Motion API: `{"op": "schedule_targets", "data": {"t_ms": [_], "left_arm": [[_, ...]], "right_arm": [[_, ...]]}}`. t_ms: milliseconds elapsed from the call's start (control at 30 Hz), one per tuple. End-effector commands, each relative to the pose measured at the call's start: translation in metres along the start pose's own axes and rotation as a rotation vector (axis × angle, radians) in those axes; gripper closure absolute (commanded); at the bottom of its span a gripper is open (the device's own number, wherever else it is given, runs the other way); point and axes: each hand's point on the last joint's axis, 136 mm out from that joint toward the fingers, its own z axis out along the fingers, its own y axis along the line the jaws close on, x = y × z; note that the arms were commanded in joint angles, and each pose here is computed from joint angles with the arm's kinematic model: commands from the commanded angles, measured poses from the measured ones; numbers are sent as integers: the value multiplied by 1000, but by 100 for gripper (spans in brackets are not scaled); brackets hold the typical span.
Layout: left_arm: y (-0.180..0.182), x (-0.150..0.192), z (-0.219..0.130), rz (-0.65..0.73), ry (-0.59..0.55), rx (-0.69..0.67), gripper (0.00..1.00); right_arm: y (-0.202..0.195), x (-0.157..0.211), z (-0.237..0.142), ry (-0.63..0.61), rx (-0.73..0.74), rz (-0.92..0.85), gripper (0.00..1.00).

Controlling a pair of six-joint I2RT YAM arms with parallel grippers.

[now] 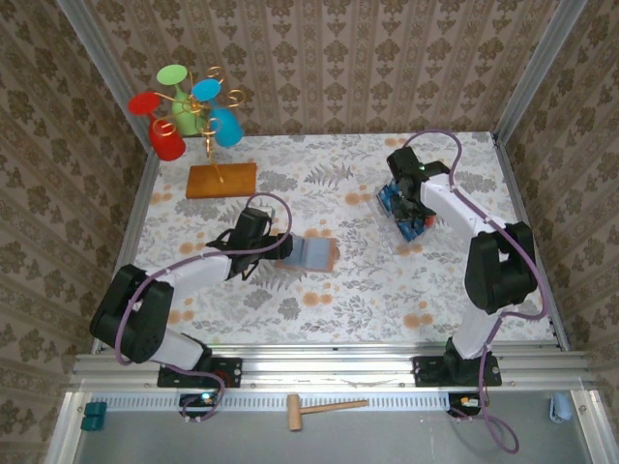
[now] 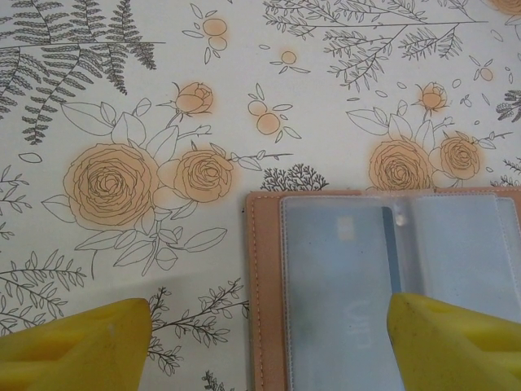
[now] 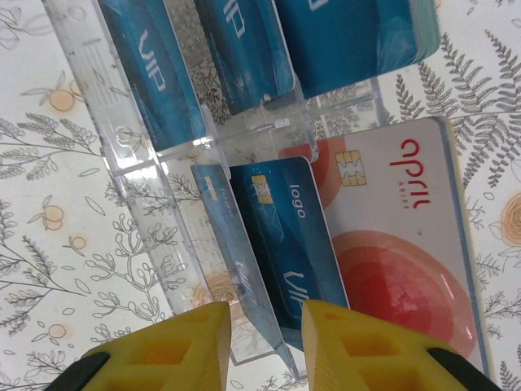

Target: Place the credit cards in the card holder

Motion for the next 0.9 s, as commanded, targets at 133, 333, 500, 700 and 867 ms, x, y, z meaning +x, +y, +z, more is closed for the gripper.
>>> {"op": "schedule_targets", "data": {"t_ms": [133,333,500,700,867], "left_arm": [[-3,-5,2,-14,6,11,22],[-3,-5,3,-16,4,13,23],[-3,-4,5,-17,8,13,23],[-3,-4,5,-17,7,15,23],[-4,-4,5,-18,7,17,23]], "right_arm": [[-1,14,23,61,29,-30,74],[0,16,28,71,30,-36,74],[2,17,32,78,26,-41,79],[4,17,32,77,14,-37,84],[6,16,30,75,0,-40,88]]}}
